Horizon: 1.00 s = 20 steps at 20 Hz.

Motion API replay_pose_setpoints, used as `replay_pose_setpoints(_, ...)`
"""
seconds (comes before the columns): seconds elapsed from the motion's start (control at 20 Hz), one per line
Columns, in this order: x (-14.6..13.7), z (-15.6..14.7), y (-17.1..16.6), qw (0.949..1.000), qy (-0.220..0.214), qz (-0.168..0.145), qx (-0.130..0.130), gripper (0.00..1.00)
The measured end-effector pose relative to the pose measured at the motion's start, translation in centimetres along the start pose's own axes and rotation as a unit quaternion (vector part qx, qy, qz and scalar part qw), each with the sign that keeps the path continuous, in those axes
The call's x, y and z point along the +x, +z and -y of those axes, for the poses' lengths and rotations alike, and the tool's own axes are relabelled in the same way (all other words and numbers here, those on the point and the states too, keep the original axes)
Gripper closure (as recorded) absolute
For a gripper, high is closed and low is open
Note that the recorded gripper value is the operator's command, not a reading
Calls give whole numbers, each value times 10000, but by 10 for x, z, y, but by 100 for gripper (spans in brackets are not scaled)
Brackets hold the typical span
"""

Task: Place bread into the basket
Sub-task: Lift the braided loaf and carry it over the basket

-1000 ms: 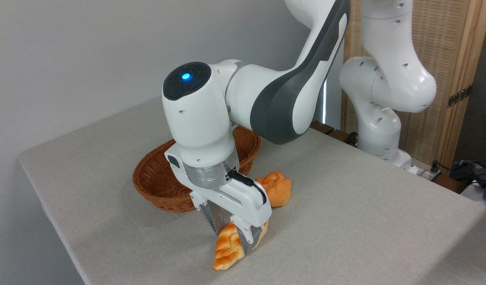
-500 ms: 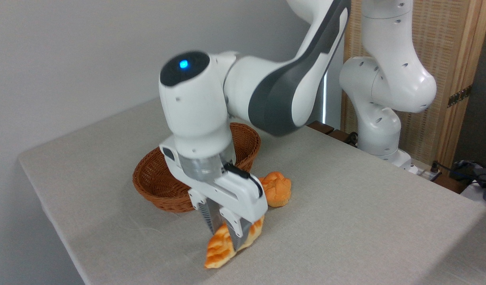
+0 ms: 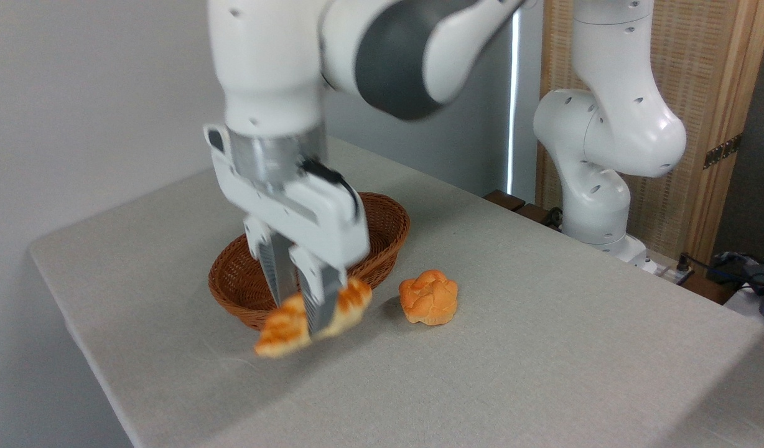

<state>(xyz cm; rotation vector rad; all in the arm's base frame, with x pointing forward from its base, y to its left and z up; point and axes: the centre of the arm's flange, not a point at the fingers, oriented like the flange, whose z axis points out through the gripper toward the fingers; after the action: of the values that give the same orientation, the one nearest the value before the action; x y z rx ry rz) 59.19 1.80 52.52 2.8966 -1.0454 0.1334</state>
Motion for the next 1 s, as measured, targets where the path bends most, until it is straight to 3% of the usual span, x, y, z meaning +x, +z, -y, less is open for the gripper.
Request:
replay_pose_setpoints(0.2,37,-64,-12,9978,594,151,-233,47)
replay_pose_setpoints(0.25,44,-80,-12,9970,686,216,-298,43)
replay_pose_setpoints(0.35,54,-106,-7,9950,815,377,-436,3)
replay_pose_setpoints(0.4,58,-117,-4,9937,879,473,-511,0)
replay_pose_setpoints(0.6,61,-138,3,9899,1000,724,-694,0)
replay_pose_setpoints(1.0,61,-138,5,9895,1000,754,-716,0)
